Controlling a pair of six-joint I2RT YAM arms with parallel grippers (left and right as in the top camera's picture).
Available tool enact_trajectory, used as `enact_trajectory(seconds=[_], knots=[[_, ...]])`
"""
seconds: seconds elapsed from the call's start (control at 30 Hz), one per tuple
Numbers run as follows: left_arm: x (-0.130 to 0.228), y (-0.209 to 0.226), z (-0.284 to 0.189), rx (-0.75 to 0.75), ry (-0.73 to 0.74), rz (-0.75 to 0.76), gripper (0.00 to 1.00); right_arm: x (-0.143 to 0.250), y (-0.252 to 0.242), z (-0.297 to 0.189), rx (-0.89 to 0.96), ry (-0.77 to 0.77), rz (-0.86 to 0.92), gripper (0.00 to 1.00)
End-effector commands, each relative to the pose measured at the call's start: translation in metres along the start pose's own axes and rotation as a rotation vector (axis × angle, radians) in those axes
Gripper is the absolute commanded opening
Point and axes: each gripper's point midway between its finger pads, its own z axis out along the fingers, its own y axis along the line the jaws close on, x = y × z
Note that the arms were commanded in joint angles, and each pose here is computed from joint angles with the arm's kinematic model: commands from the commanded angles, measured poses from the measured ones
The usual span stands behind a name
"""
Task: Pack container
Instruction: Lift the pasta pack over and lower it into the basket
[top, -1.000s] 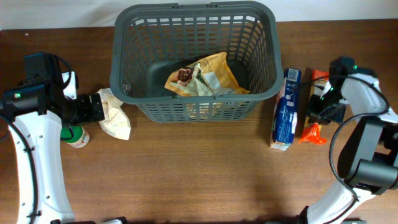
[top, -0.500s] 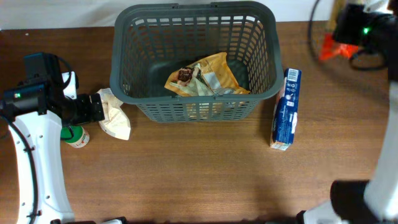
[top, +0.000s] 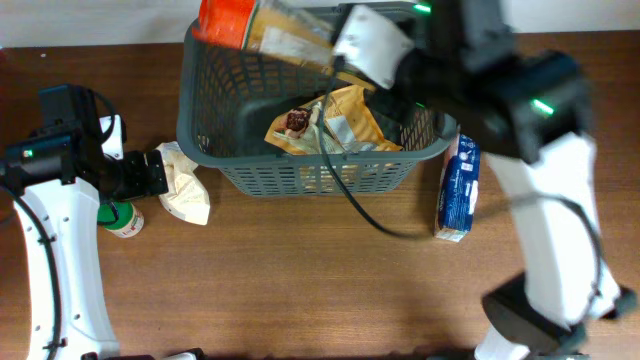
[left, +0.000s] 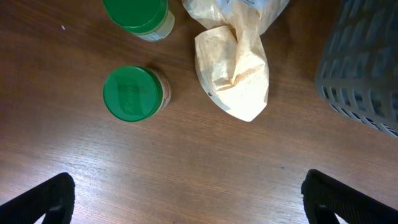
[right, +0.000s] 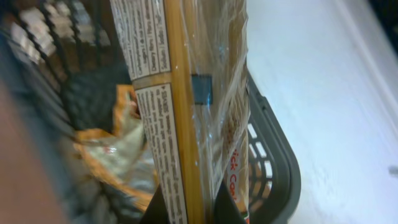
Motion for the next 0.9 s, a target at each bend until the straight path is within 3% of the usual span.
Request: enact_trajectory(seconds=[0.0, 0.27, 0.5, 0.67, 0.7, 0.87], knots=[[-0.003, 0.001, -0.001, 0.006, -0.005, -0.004, 0.99, 0.002, -0.028, 0.021, 0.083, 0.011, -0.069, 0.04], [-0.003, 0.001, -0.001, 0.006, -0.005, -0.004, 0.99, 0.058, -0.031, 0.135, -0.010, 0.182, -0.069, 0.04], [-0.003, 0.001, -0.001, 0.006, -0.005, -0.004, 0.99, 0.100, -0.014, 0.195, -0.082, 0.286, 0.101, 0.06], [-0.003, 0.001, -0.001, 0.006, -0.005, -0.004, 0.99, 0.108, -0.006, 0.210, -0.086, 0.317, 0.232, 0.35], [-0.003, 0.001, -0.001, 0.006, -0.005, -0.004, 0.99, 0.108, -0.007, 0.209, -0.079, 0.317, 0.263, 0.46], [-0.003, 0.001, -0.001, 0.006, -0.005, -0.004, 0.99, 0.079, -0.026, 0.153, -0.001, 0.247, 0.447, 0.62]])
